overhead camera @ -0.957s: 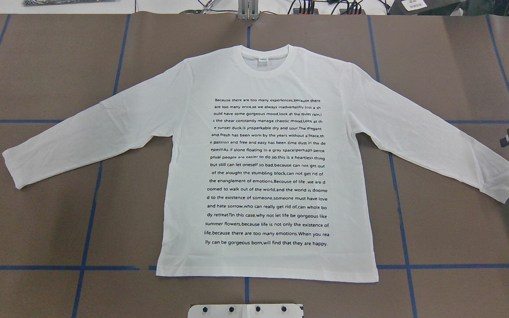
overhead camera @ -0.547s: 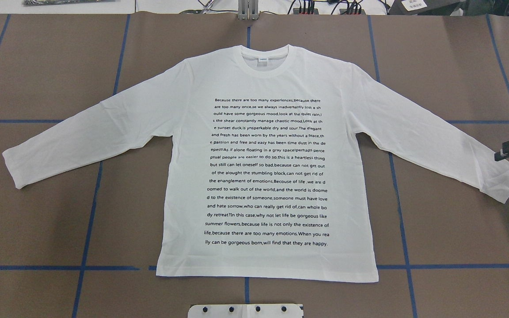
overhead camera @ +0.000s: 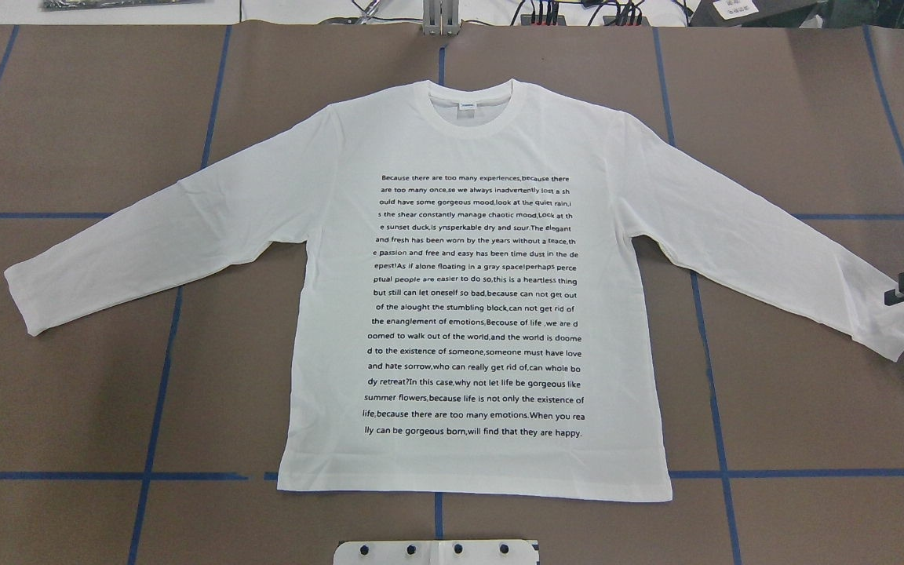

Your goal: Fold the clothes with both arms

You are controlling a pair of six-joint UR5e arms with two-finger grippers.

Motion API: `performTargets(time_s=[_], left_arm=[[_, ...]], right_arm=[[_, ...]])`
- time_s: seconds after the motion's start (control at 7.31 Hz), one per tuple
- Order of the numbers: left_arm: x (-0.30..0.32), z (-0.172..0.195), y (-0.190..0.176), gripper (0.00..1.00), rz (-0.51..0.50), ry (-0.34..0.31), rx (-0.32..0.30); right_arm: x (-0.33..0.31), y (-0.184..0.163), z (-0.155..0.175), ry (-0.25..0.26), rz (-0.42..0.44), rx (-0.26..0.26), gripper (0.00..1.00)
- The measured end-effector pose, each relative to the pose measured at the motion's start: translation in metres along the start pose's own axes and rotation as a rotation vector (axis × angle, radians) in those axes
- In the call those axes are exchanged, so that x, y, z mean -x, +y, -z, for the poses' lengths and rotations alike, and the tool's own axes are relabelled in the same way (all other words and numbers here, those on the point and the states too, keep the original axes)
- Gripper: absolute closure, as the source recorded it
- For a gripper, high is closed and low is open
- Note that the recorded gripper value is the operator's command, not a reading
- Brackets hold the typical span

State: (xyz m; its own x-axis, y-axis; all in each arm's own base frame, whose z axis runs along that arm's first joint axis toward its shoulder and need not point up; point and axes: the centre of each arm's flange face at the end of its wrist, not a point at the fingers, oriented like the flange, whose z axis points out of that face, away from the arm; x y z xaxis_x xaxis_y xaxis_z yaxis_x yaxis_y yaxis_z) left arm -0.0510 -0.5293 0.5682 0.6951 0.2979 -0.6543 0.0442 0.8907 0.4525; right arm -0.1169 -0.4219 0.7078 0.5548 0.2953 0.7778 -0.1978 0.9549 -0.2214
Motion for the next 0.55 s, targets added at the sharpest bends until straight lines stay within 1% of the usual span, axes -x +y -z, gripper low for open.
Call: performTargets(time_s=[0.27, 0.55], left_arm=[[-0.0001, 0.0000, 0.0002, 0.01, -0.001, 0.000, 0.000], [-0.0002, 0.0002, 0.0002, 0.01, 0.001, 0.001, -0.001]], right_arm=[[-0.0026, 0.0052, -0.0083, 0.010, -0.032, 0.015, 0.11], [-0.0062, 0.0077, -0.0123, 0.018, -0.045, 0.022, 0.12]])
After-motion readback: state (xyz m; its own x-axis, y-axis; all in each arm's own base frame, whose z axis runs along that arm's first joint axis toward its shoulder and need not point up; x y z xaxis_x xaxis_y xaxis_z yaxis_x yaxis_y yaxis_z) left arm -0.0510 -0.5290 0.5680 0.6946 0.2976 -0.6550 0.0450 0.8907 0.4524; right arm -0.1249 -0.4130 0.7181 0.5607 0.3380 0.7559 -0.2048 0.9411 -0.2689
